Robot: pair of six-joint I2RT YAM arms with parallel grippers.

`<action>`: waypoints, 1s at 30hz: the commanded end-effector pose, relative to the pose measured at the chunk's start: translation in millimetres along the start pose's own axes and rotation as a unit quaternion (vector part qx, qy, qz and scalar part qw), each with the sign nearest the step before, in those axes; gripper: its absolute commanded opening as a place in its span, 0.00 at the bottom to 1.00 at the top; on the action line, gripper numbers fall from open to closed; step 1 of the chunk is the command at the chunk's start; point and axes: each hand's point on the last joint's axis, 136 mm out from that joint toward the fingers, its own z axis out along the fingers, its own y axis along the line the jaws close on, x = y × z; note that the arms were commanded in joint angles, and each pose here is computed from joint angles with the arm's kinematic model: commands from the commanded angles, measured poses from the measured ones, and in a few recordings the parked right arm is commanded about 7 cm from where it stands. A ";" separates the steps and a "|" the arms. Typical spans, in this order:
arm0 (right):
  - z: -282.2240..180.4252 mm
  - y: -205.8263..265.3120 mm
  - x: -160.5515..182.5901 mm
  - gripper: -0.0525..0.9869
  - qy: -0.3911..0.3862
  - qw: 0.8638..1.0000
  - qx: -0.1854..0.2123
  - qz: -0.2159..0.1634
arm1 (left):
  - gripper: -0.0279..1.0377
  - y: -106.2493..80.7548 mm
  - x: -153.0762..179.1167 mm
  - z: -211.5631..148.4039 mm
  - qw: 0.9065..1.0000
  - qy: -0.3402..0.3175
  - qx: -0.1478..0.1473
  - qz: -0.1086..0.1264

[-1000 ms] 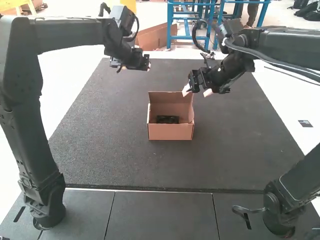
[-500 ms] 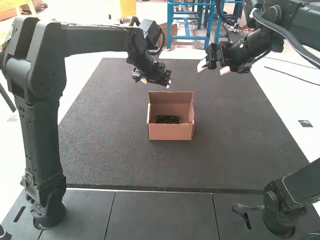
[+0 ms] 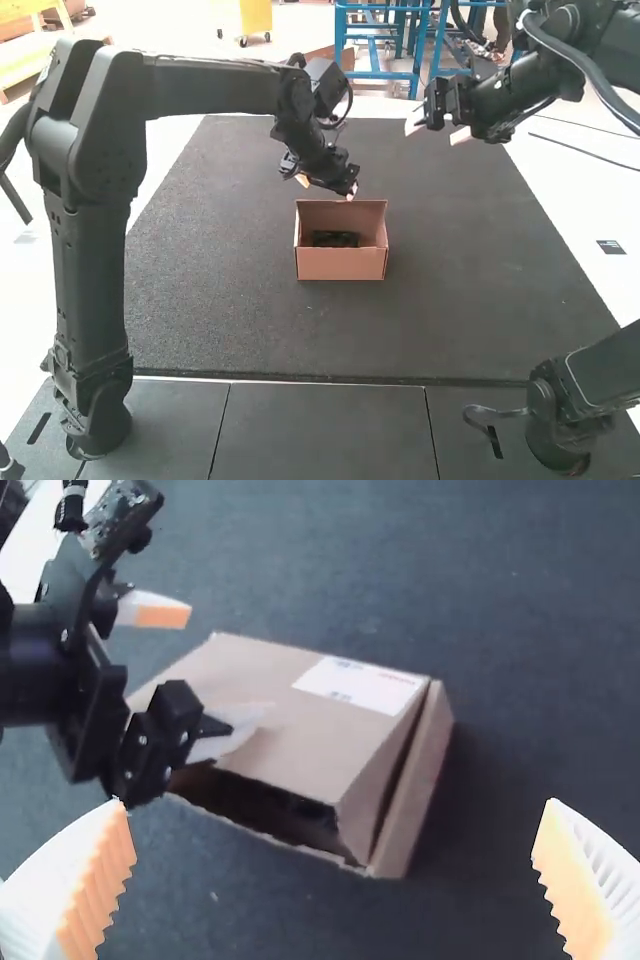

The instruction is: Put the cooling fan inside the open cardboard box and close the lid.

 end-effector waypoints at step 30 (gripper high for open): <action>-29.1 9.4 57.8 0.93 0.077 0.997 -0.016 -0.002 | 0.94 -6.2 40.5 64.0 0.998 0.064 -0.003 0.020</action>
